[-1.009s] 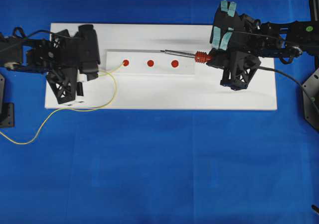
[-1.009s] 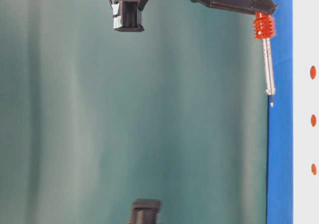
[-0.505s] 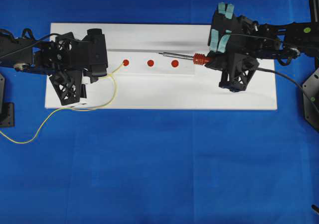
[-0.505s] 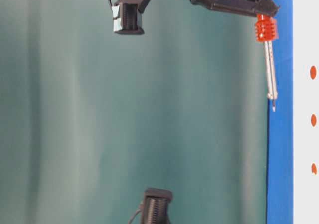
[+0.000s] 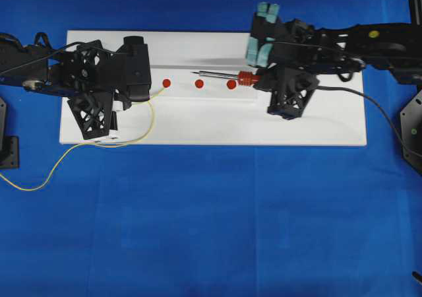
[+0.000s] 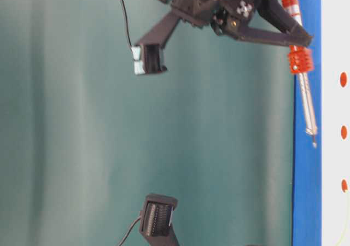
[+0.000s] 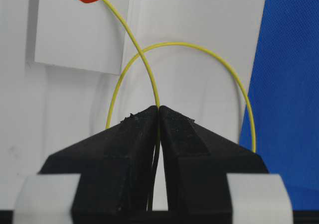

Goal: Touch the tip of the soldering iron to the tip of the solder at the mark.
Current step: 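Move iron tip leftward toward the solder tip near the left red dot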

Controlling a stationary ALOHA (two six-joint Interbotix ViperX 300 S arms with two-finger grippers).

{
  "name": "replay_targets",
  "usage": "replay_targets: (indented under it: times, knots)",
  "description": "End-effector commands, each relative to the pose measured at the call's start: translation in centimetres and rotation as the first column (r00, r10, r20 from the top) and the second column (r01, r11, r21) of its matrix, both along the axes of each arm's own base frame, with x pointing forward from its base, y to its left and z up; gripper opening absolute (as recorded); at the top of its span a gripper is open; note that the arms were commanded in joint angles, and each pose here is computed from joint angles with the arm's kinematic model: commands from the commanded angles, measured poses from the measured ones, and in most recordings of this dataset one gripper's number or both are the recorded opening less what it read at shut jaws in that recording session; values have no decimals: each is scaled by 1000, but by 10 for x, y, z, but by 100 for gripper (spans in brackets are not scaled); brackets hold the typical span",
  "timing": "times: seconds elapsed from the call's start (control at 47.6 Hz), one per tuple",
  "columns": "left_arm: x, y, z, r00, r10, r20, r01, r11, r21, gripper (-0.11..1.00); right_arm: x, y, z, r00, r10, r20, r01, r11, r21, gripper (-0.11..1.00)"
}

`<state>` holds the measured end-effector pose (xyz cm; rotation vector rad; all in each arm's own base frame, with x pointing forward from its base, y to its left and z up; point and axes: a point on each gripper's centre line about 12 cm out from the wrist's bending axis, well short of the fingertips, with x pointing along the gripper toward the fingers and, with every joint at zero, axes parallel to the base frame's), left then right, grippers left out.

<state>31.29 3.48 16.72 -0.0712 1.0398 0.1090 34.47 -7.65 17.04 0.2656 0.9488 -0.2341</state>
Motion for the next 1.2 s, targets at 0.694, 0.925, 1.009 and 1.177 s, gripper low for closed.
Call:
replay_targets:
  times: [0.694, 0.925, 1.009, 1.177]
  knots:
    - [8, 7, 10, 1000, 13, 23, -14, 1000, 5, 2, 52, 0, 0, 997, 58, -41, -59, 998, -14, 6]
    - [8, 6, 10, 1000, 12, 19, -12, 1000, 6, 2, 54, 0, -3, 996, 62, -66, -62, 998, -7, 6]
    - [8, 7, 10, 1000, 14, 21, -14, 1000, 6, 2, 55, -1, -2, 996, 62, -63, -62, 998, -8, 6]
    - [9, 9, 11, 1000, 20, 23, -20, 1000, 5, 2, 58, 2, -1, 995, 71, -63, -72, 997, -9, 6]
